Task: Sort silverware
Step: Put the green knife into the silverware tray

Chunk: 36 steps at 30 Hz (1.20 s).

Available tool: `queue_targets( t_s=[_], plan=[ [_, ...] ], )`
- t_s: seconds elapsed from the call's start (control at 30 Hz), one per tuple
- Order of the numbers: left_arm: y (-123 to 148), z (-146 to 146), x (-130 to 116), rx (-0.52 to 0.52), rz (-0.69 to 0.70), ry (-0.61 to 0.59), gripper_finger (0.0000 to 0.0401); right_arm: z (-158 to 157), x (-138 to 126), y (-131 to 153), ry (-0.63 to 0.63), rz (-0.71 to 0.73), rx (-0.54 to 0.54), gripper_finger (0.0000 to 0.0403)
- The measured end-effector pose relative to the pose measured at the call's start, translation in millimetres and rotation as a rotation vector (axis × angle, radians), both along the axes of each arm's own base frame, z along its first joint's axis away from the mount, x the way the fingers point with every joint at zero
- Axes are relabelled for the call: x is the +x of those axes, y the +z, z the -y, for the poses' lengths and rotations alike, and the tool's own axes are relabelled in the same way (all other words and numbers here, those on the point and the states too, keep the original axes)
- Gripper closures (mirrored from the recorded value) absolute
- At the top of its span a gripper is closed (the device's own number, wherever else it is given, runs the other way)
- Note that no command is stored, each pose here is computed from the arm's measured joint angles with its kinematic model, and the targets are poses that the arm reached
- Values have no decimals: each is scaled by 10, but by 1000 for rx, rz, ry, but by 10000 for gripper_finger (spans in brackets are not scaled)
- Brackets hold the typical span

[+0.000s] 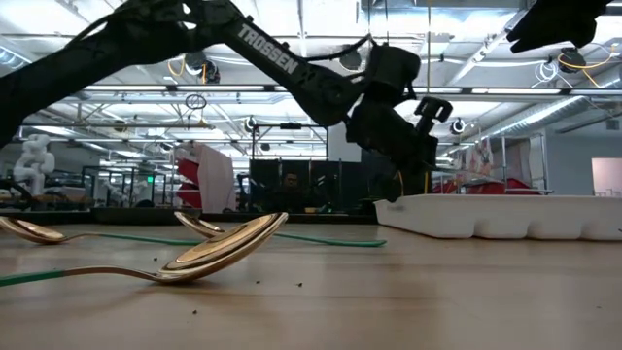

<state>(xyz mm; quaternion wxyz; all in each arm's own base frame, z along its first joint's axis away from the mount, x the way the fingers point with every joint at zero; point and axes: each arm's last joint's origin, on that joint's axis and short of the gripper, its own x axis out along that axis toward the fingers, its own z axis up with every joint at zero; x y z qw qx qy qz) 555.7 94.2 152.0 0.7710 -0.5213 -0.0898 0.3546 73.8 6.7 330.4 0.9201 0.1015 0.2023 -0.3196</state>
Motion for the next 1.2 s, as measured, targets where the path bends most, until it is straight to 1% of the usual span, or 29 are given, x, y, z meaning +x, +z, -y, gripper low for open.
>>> queue_targets(
  t_s=[0.1, 0.17, 0.3, 0.4, 0.5, 0.57, 0.67, 0.73, 0.97, 1.1, 1.2],
  plan=[
    [19, 9, 50, -10, -54, -22, 383, -2, 3, 2, 3, 3, 4, 227],
    [36, 9, 60, 6, -81, -44, 383, -2, 3, 2, 4, 3, 5, 227],
    [49, 10, 66, 6, -79, -56, 383, -2, 3, 2, 6, -1, -1, 227],
    [9, 53, 59, -39, -99, -58, 383, 1, 2, 4, -3, 2, -10, 227],
    [0, 79, 60, -45, -103, -60, 383, 2, 1, 5, -6, 3, -13, 227],
    [37, 72, 70, -28, -105, -65, 383, 2, 1, 5, -6, 3, -13, 227],
    [190, 45, 118, 3, -96, -99, 383, 3, 1, 5, -6, 1, -19, 227],
    [240, 34, 126, 30, -112, -107, 383, 3, 2, 5, -3, -4, -25, 227],
    [219, 36, 123, 80, -176, -132, 383, 4, 1, 5, 0, -10, -36, 227],
    [216, 35, 121, 42, -149, -114, 383, 4, 1, 5, -1, -10, -36, 227],
    [255, 29, 124, 47, -145, -93, 383, 4, 1, 5, 0, -10, -36, 227]
  ],
)
